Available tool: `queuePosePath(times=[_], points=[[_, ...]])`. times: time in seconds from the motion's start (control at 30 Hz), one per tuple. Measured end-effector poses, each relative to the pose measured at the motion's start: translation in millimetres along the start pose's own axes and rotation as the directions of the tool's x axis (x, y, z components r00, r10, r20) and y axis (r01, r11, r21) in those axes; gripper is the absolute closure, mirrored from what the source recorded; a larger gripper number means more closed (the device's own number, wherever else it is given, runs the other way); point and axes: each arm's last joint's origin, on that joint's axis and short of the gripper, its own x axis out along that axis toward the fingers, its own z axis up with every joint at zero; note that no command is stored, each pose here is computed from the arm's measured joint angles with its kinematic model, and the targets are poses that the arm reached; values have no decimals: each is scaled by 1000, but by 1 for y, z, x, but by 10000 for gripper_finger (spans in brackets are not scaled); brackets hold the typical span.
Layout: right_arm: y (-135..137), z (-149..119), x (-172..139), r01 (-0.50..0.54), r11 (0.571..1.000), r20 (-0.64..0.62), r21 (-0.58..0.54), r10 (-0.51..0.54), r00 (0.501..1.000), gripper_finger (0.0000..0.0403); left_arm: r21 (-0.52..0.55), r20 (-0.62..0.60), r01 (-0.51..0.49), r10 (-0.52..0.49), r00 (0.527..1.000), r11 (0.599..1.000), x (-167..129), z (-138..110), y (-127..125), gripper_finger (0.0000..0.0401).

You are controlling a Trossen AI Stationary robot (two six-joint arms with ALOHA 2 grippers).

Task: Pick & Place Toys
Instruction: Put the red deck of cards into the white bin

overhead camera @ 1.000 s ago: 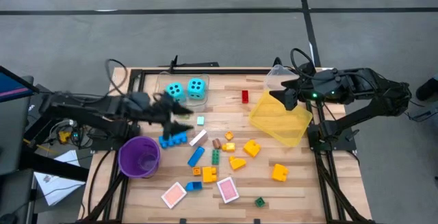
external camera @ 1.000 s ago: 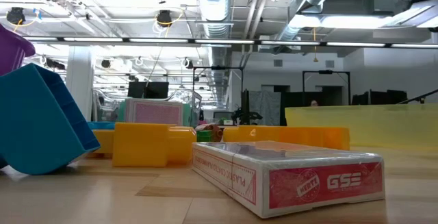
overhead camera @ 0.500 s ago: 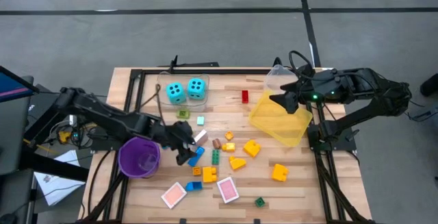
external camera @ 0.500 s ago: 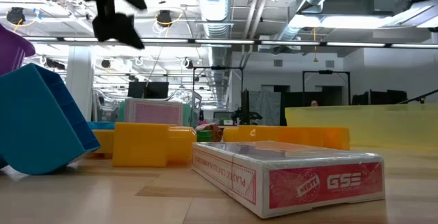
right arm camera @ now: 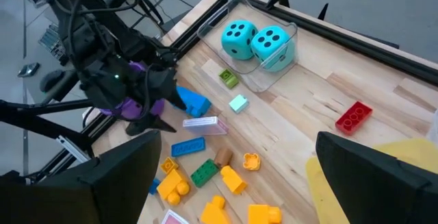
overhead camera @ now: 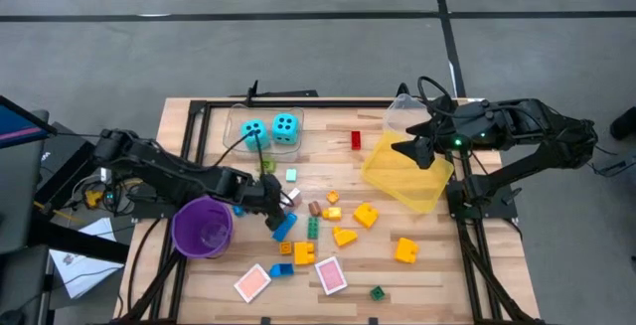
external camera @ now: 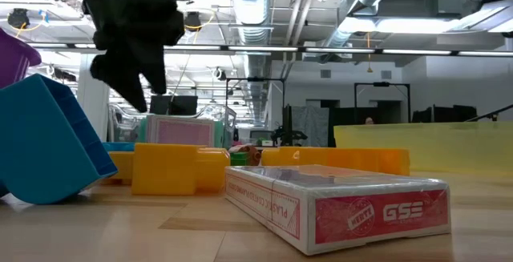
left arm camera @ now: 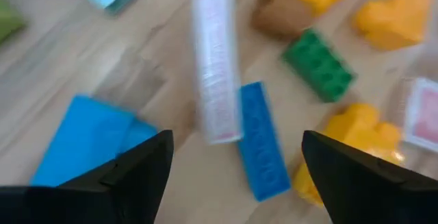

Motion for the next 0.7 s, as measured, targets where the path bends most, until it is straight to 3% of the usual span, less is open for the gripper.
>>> queuePosePath(times=[0.1,0.33,0.7], points=[[0,0,0,-2,1000,2,-6,2,1000,23,-19,1,-17,17,1000,1000,1,5,5,95],[0,0,0,-2,1000,3,-20,2,1000,23,45,3,-1,1,1000,999,4,7,3,100],[0,0,0,-1,1000,4,-20,1,1000,23,37,-116,-48,52,992,998,33,-1,2,100]])
